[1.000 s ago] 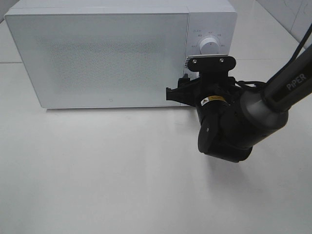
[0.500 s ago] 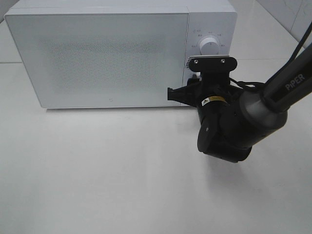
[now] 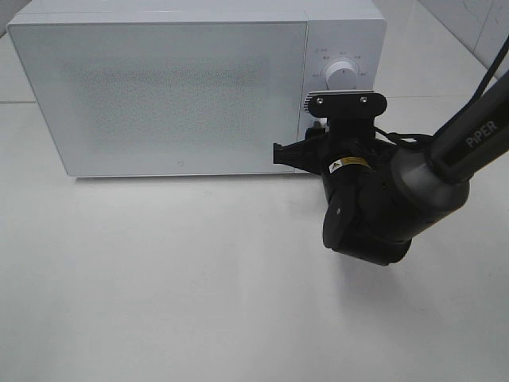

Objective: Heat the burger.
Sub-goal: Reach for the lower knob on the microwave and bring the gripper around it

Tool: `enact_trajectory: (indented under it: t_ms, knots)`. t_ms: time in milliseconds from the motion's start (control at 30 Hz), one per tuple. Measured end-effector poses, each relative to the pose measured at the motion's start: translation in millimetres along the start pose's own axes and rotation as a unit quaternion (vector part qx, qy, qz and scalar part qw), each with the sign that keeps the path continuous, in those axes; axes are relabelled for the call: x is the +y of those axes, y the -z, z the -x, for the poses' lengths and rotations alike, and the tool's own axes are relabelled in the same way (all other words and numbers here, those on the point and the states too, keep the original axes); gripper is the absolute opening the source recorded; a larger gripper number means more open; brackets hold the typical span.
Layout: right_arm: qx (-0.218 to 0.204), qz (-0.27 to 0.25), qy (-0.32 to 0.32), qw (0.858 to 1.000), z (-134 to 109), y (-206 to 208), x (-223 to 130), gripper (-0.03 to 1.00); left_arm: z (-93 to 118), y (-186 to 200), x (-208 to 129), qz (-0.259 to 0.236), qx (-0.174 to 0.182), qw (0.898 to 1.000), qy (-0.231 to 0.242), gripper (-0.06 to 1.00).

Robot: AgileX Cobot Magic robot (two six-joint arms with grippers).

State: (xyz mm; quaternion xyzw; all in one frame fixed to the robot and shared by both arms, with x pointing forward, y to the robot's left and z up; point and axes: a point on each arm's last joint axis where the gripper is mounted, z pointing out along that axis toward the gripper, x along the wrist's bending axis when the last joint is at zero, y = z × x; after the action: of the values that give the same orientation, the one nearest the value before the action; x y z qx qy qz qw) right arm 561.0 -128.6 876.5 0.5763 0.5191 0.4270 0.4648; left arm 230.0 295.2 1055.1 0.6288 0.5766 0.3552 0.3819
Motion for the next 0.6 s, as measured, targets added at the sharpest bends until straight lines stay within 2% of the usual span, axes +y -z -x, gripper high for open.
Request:
enact_trajectory:
  t_ms: [133,167,200,267,367,433,467,500,533,567,600]
  knots:
    - [0.004,0.002,-0.045,0.999,-0.5,0.2,0.2,0.43,0.0,0.0,0.0,0.000,0.000,1.000,0.000,0.99]
    - [0.009,0.002,-0.086,0.996,-0.5,0.1,-0.3,0.43,0.0,0.0,0.0,0.000,0.000,1.000,0.000,0.99]
    - [0.009,0.002,-0.086,0.996,-0.5,0.1,-0.3,0.43,0.0,0.0,0.0,0.000,0.000,1.000,0.000,0.99]
    - [0.017,0.002,-0.154,0.988,-0.1,0.4,-1.1,0.43,0.0,0.0,0.0,0.000,0.000,1.000,0.000,0.99]
    - [0.018,0.002,-0.181,0.983,0.1,0.3,-1.0,0.43,0.0,0.0,0.0,0.000,0.000,1.000,0.000,0.99]
    - [0.029,0.002,-0.277,0.960,-0.3,1.2,-1.4,0.44,0.0,0.0,0.0,0.000,0.000,1.000,0.000,0.99]
    - [0.029,0.002,-0.277,0.960,-0.3,1.2,-1.4,0.44,0.0,0.0,0.0,0.000,0.000,1.000,0.000,0.99]
    - [0.032,0.002,-0.304,0.952,-0.5,1.0,-1.2,0.44,0.0,0.0,0.0,0.000,0.000,1.000,0.000,0.99]
    - [0.036,0.000,-0.351,0.936,-0.8,0.7,-1.2,0.44,0.0,0.0,0.0,0.000,0.000,1.000,0.000,0.99]
    - [0.036,0.000,-0.351,0.936,-0.8,0.7,-1.2,0.44,0.0,0.0,0.0,0.000,0.000,1.000,0.000,0.99]
    - [0.038,-0.001,-0.377,0.925,-0.6,0.7,-1.5,0.44,0.0,0.0,0.0,0.000,0.000,1.000,0.000,0.99]
